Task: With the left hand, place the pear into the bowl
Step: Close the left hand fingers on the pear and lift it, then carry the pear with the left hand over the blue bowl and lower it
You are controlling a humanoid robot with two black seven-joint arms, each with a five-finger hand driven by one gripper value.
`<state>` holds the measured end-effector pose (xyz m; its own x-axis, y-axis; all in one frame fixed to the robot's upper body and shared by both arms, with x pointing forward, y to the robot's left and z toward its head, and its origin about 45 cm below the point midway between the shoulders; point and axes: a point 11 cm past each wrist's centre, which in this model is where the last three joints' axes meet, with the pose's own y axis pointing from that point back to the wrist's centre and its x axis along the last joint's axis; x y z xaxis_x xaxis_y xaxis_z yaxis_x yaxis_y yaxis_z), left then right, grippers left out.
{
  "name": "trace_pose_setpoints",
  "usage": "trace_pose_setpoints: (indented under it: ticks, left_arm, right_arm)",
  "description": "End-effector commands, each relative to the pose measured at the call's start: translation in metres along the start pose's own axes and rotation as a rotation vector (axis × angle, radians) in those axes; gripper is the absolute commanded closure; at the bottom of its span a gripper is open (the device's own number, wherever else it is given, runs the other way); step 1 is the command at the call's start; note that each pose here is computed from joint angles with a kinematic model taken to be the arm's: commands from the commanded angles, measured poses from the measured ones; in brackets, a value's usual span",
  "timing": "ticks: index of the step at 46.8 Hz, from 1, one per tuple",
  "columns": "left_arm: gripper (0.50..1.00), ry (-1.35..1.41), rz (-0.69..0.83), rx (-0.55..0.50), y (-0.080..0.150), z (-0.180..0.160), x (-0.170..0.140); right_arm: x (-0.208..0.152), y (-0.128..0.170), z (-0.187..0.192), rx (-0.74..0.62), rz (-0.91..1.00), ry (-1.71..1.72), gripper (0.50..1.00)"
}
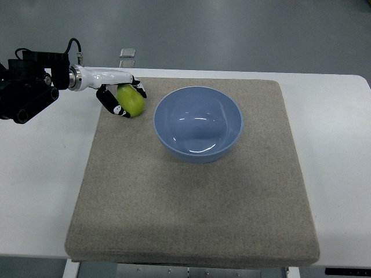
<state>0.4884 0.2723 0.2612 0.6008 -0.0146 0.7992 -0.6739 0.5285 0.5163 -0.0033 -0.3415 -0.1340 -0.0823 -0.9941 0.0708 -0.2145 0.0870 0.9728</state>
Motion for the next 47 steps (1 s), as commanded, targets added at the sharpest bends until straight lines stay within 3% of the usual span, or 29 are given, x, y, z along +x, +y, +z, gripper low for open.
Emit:
trace_pose_setpoints:
  ticks: [1, 7, 23, 47]
  left_arm:
    - [1.0, -0.004, 0.026, -0.015, 0.001, 0.005, 0.011]
    - [1.0, -0.03, 0.106, -0.052, 0.004, 0.02, 0.037]
    - [1.0, -0.076, 0.159, -0.179, 0.004, 0.067, 0.065]
    - [1.0, -0.132, 0.111, -0.376, 0.003, 0.135, 0.055]
  right_arm:
    - [0.0, 0.0, 0.0, 0.0, 0.0, 0.0, 0.574]
    - [0.0, 0.0, 0.0, 0.0, 0.0, 0.0, 0.574]
    - [0.0, 0.0, 0.0, 0.0, 0.0, 0.0, 0.574]
    - [0.0, 0.0, 0.0, 0.0, 0.0, 0.0, 0.574]
